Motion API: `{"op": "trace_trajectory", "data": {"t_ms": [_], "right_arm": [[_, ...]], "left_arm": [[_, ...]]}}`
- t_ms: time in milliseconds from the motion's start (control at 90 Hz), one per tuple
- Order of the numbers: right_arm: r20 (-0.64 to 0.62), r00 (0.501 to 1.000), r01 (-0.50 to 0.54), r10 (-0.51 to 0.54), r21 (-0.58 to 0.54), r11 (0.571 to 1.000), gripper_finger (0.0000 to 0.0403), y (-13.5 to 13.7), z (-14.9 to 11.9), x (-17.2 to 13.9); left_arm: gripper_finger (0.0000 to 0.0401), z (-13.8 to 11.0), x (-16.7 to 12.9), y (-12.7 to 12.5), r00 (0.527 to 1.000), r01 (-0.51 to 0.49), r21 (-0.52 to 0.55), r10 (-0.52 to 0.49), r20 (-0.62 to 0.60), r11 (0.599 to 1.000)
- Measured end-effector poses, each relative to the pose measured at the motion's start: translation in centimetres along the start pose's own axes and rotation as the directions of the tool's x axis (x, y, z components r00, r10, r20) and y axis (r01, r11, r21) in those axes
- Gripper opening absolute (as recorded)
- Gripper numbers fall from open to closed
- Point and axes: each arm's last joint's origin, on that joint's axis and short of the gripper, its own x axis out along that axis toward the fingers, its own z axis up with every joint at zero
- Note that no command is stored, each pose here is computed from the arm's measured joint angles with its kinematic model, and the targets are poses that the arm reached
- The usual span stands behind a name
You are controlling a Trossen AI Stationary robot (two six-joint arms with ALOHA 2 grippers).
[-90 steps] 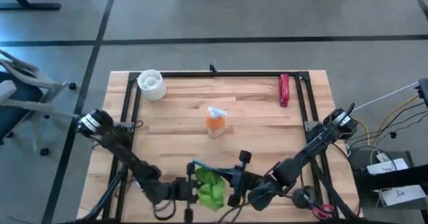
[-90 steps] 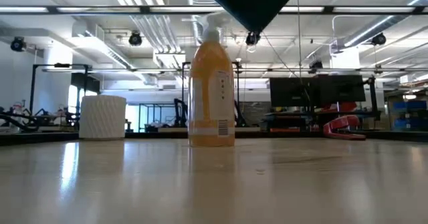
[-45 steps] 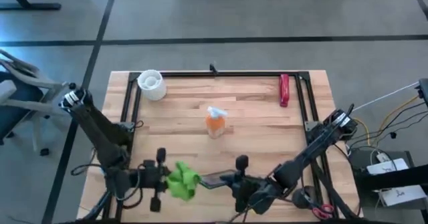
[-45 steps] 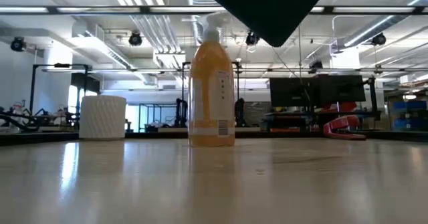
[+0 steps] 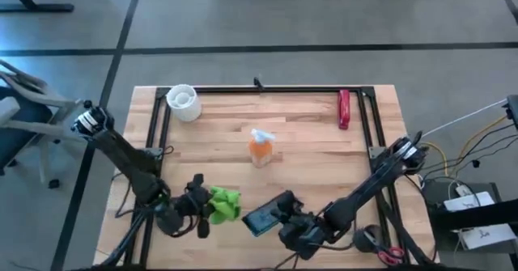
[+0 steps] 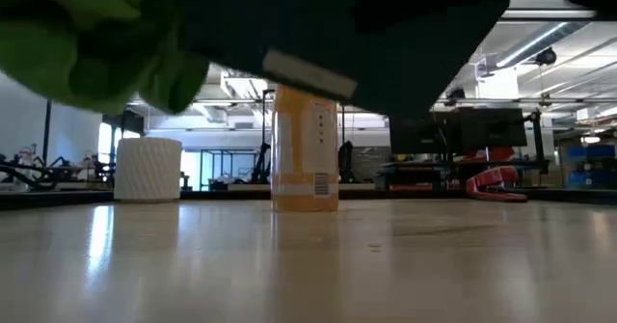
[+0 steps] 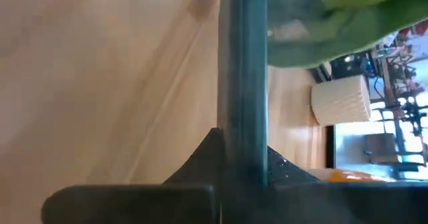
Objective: Apply microfiber cloth
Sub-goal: Wipe the blue tablet with the green microfiber cloth
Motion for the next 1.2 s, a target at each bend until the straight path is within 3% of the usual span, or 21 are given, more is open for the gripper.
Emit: {"op": "trace_trajectory", "data": {"t_ms": [200,422,944,1200], "right_arm": [[-0.066,0.998,-0.003,0.003,-0.011,1.0,0.0008,1.4,-0.8,2.8],[-0.127,0.992,-0.01,0.009,-0.008,1.0,0.0008,3.0,-1.8,5.1],[-0.173,0.985,-0.004,0.005,0.005,1.0,0.0009,4.1,-2.6,6.8],[-0.178,0.984,0.019,0.002,0.12,0.993,0.0012,3.7,-2.7,7.1]], "left_arm": [[0.0009,-2.3,0.5,1.4,0.998,0.054,-0.061,-0.056,-0.038,0.997],[0.0009,-2.8,0.4,1.8,0.996,0.069,-0.079,-0.073,-0.055,0.995],[0.0009,-2.9,0.4,1.8,0.993,0.084,-0.059,-0.088,-0.076,0.995],[0.0009,-3.0,0.4,1.9,0.993,0.082,-0.055,-0.086,-0.079,0.995]]}}
